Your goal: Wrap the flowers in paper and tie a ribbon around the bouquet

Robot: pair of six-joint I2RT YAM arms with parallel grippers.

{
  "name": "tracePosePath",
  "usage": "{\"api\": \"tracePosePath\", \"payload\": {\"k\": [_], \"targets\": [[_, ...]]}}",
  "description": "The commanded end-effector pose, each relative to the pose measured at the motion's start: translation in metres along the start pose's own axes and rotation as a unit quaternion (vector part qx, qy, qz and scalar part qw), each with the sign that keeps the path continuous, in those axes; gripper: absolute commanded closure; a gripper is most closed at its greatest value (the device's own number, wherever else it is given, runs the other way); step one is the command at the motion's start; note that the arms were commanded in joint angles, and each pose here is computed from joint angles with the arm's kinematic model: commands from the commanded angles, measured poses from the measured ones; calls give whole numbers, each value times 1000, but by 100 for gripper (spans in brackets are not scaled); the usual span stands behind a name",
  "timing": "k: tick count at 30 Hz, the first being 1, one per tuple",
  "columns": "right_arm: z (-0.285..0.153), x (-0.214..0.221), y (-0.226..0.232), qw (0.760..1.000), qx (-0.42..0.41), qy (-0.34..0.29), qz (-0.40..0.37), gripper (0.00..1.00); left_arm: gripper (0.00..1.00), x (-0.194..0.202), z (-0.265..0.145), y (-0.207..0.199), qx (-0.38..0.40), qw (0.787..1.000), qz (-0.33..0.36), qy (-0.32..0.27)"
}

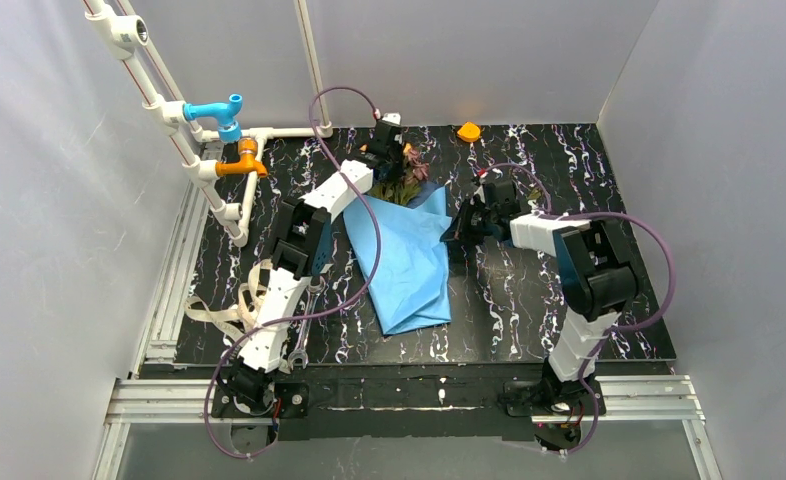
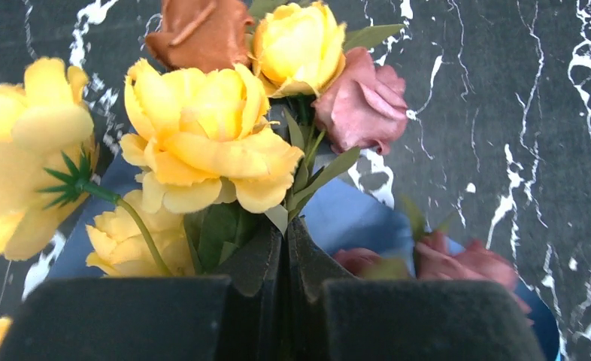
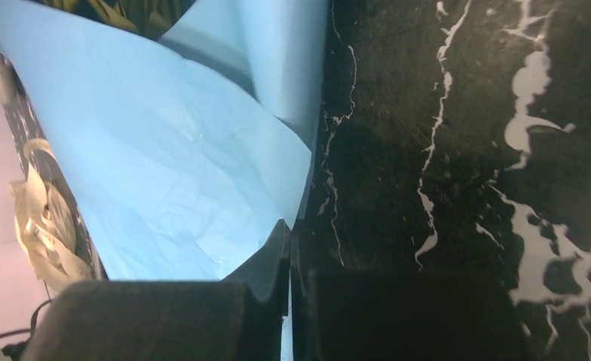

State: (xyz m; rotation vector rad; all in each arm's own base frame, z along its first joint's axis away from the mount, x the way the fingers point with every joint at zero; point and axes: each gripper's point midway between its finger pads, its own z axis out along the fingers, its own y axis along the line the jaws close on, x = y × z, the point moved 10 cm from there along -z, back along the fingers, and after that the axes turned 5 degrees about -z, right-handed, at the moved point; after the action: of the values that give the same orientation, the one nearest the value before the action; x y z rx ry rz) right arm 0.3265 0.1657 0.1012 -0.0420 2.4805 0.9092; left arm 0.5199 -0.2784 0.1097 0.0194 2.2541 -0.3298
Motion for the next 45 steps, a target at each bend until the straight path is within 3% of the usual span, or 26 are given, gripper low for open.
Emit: {"api": "tracePosePath", "payload": {"k": [1,6,9,13,19,26,32,36,45], "targets": [[-22,-25,23,994,16,-105,-7,99,100,-31,-63,-18,-4,999,-39,-1],[-30,-24,42,990,36,-140,-4,99,99,-20,-80,-25,-16,996,-82,43],[-29,-17,50,989,43,-143,-6,99,88,-12,-80,-26,-15,992,-107,64],[-24,-5,51,990,61,-129,3,99,62,-19,-92,-29,-11,990,-122,66],[-19,8,38,988,92,-122,27,99,31,-37,-127,-27,-13,992,-114,48],[-21,23,30,987,101,-115,44,99,5,-56,-170,-20,-11,997,-72,9],[-24,29,25,984,117,-123,51,99,2,-63,-197,-18,3,998,-59,7],[-30,30,22,980,129,-140,57,99,2,-60,-243,-7,-2,998,-54,11],[-43,27,25,974,144,-165,57,99,2,35,-352,68,-141,986,-42,79]]}}
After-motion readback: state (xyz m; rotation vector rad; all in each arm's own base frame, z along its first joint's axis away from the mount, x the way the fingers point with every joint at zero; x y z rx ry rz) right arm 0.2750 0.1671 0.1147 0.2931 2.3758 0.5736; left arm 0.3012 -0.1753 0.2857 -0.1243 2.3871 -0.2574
